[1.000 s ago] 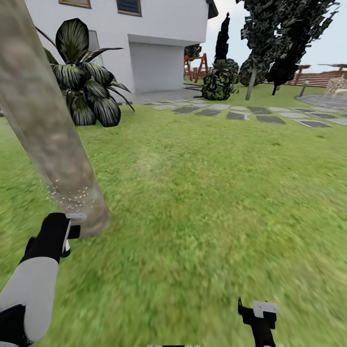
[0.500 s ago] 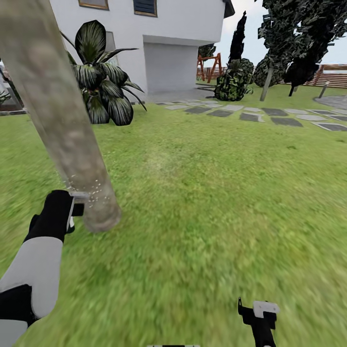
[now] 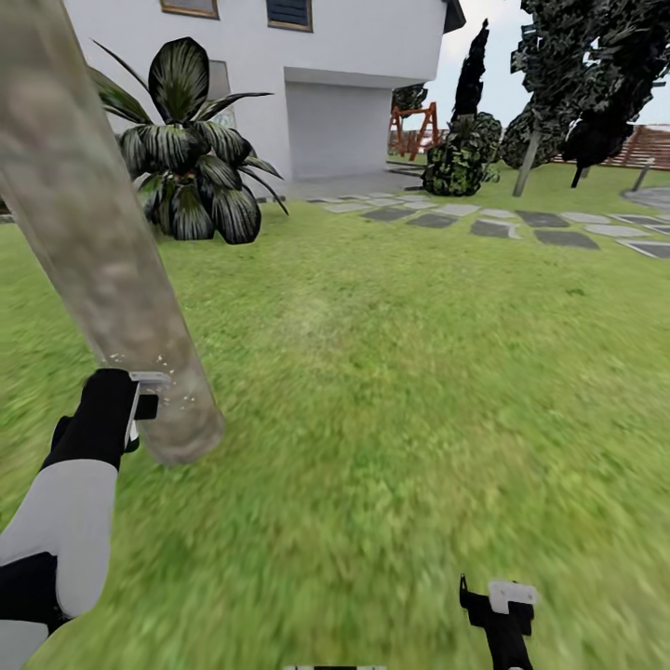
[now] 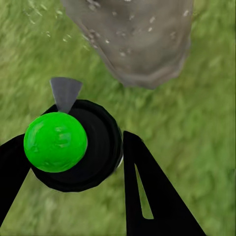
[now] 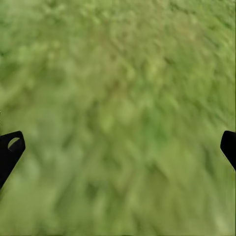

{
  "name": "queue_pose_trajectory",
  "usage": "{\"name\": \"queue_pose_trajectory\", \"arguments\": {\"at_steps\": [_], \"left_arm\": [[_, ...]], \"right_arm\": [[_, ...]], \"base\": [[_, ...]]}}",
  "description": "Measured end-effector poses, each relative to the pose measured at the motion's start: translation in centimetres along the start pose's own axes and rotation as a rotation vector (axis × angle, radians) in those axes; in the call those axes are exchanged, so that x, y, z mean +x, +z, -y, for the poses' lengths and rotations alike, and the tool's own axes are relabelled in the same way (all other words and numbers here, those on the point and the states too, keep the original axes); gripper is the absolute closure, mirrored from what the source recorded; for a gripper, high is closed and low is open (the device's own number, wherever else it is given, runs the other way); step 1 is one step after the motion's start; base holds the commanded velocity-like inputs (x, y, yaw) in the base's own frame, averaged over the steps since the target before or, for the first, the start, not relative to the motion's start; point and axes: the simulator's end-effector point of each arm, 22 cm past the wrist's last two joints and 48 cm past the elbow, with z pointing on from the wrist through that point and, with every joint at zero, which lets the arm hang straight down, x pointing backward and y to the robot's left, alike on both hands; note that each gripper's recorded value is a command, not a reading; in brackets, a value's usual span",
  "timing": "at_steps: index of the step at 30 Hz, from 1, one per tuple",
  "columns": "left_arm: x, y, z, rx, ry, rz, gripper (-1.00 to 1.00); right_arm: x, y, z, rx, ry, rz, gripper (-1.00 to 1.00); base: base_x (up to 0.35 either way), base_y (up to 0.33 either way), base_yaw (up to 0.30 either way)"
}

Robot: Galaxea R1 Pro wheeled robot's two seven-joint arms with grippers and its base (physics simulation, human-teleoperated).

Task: In the garden, pick up the pesticide atomizer on the floor and spray pesticide onto both trees until each tree trunk is fully covered.

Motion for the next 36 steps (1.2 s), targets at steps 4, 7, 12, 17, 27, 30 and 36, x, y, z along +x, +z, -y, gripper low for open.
{"name": "queue_pose_trajectory", "arguments": {"at_steps": [4, 7, 12, 17, 27, 30, 36], "left_arm": [[0.1, 0.0, 0.1, 0.000, 0.001, -0.001, 1.00], [0.3, 0.1, 0.1, 0.000, 0.004, -0.004, 1.00], [0.4, 0.2, 0.2, -0.001, 0.008, -0.005, 1.00], [0.4, 0.2, 0.4, 0.002, 0.010, -0.004, 1.00], [0.4, 0.2, 0.3, 0.000, 0.008, -0.004, 1.00], [0.4, 0.2, 0.2, -0.001, 0.008, -0.003, 1.00], [1.9, 1.0, -0.7, -0.014, 0.005, -0.027, 1.00]], "right_arm": [[0.0, 0.0, 0.0, 0.000, 0.000, 0.000, -1.00], [0.0, 0.0, 0.0, 0.000, 0.000, 0.000, -1.00], [0.0, 0.0, 0.0, 0.000, 0.000, 0.000, -1.00], [0.0, 0.0, 0.0, 0.000, 0.000, 0.000, -1.00], [0.0, 0.0, 0.0, 0.000, 0.000, 0.000, -1.00], [0.0, 0.0, 0.0, 0.000, 0.000, 0.000, -1.00], [0.0, 0.0, 0.0, 0.000, 0.000, 0.000, -1.00]], "base": [[0.271, -0.158, 0.276], [0.206, -0.203, 0.278], [0.025, -0.266, 0.180], [0.001, -0.275, 0.009], [0.000, -0.275, 0.000], [0.000, -0.275, 0.002], [0.029, -0.275, 0.206]]}}
